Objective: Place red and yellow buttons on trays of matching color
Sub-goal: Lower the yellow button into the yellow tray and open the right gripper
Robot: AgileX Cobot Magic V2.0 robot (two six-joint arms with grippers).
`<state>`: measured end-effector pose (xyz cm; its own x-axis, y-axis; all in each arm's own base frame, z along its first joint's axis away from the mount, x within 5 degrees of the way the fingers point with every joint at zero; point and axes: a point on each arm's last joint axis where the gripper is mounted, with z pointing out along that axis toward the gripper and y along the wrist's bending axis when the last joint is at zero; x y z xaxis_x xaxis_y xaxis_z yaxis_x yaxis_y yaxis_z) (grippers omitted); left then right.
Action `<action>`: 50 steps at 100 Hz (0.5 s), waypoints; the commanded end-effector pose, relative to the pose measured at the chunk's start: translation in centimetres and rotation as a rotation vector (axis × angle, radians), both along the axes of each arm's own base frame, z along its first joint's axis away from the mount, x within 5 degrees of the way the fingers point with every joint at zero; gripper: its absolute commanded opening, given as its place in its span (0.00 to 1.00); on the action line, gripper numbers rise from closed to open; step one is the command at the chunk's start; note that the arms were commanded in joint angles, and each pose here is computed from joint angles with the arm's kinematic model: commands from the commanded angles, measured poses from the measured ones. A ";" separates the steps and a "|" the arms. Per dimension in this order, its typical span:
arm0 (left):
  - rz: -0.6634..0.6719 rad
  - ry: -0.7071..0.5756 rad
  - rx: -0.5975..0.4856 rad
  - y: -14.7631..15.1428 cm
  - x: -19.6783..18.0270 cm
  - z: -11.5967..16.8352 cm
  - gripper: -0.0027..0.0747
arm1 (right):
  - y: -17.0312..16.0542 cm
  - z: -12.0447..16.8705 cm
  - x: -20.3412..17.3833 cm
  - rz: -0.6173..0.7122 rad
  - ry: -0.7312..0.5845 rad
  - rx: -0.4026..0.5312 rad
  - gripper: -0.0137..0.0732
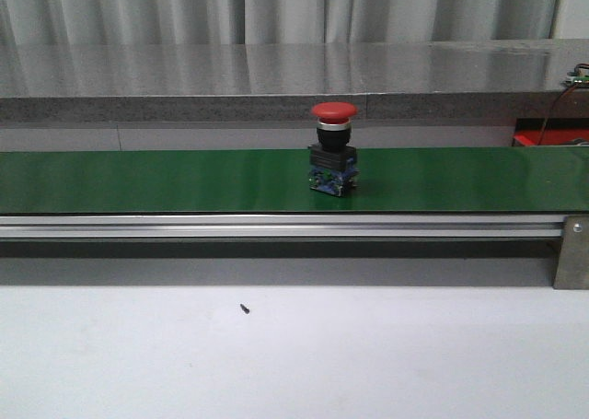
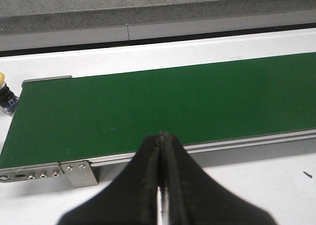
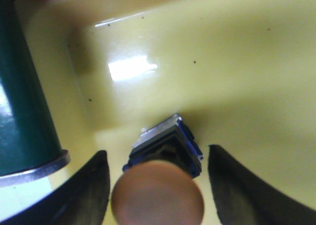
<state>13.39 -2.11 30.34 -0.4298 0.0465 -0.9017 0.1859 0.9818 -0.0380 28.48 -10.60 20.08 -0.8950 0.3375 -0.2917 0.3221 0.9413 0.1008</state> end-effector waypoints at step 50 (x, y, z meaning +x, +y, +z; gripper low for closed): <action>0.015 -0.101 -0.025 0.0 0.3 1.6 0.01 | 5.9 9.5 -1.2 0.228 -0.269 -0.086 0.78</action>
<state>13.40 -2.11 30.36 -0.4284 0.0462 -0.9024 0.1855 0.9819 -0.0378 27.55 -6.67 26.55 -0.8720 0.1955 -0.4487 0.1739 0.9807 0.0893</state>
